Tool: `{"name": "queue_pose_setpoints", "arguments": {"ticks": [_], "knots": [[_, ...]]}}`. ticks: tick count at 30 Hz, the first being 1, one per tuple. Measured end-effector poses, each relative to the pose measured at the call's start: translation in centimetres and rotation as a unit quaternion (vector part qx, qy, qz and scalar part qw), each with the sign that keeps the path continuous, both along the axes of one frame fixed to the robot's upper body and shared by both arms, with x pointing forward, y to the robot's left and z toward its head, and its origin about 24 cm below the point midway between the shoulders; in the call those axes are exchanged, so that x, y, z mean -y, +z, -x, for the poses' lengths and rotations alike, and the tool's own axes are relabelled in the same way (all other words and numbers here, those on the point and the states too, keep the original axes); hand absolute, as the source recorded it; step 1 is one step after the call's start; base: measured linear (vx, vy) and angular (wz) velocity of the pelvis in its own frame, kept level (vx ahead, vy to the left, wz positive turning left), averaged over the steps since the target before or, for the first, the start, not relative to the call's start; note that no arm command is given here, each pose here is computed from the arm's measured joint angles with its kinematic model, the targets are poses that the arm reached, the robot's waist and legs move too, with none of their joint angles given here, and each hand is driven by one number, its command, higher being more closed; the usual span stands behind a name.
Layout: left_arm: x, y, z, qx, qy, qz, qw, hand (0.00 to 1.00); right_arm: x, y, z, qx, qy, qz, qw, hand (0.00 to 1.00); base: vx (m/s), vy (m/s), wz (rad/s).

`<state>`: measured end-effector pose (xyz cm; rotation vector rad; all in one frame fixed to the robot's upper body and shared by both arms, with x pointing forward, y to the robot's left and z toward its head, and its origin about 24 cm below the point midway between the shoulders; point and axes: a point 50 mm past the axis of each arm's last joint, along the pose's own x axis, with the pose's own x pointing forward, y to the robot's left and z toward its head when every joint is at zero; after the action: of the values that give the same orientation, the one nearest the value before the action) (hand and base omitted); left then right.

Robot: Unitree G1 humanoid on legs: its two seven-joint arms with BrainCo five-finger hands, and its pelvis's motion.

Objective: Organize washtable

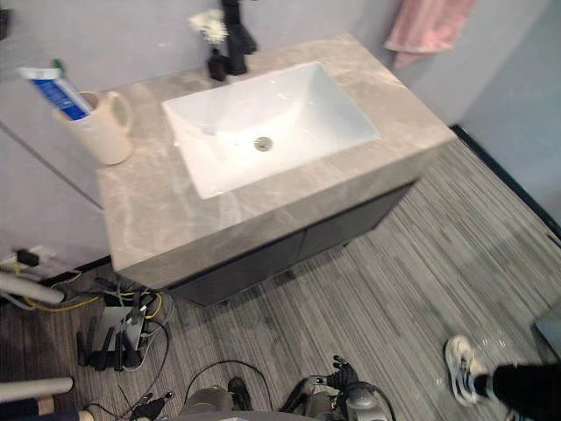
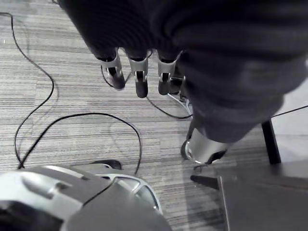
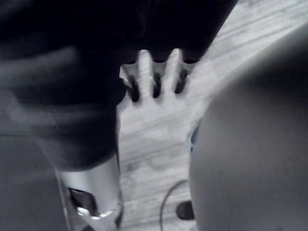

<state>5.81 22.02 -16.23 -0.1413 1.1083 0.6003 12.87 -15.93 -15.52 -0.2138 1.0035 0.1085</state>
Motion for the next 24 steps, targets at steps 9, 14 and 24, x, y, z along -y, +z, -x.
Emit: {"name": "queue_pose_setpoints", "arguments": {"ticks": [9,14,24], "knots": [[0.7,-0.7,3.7,-0.048,0.031,0.021,0.998,0.0,0.3,0.2,-0.4,0.001,0.067,0.014,0.998,0.0,0.04,0.181,-2.37],[0.5,-0.2,-0.1,-0.017,-0.066,0.006,0.998,0.0,0.8,0.6,-1.1,0.023,0.029,0.005,0.999,0.0,0.07,0.282,-2.22],[1.9,-0.7,0.6,-0.035,-0.112,0.047,0.992,0.0,3.6,0.6,-0.2,0.026,-0.117,0.003,0.993,0.0,0.07,-0.019,-2.34]]}}
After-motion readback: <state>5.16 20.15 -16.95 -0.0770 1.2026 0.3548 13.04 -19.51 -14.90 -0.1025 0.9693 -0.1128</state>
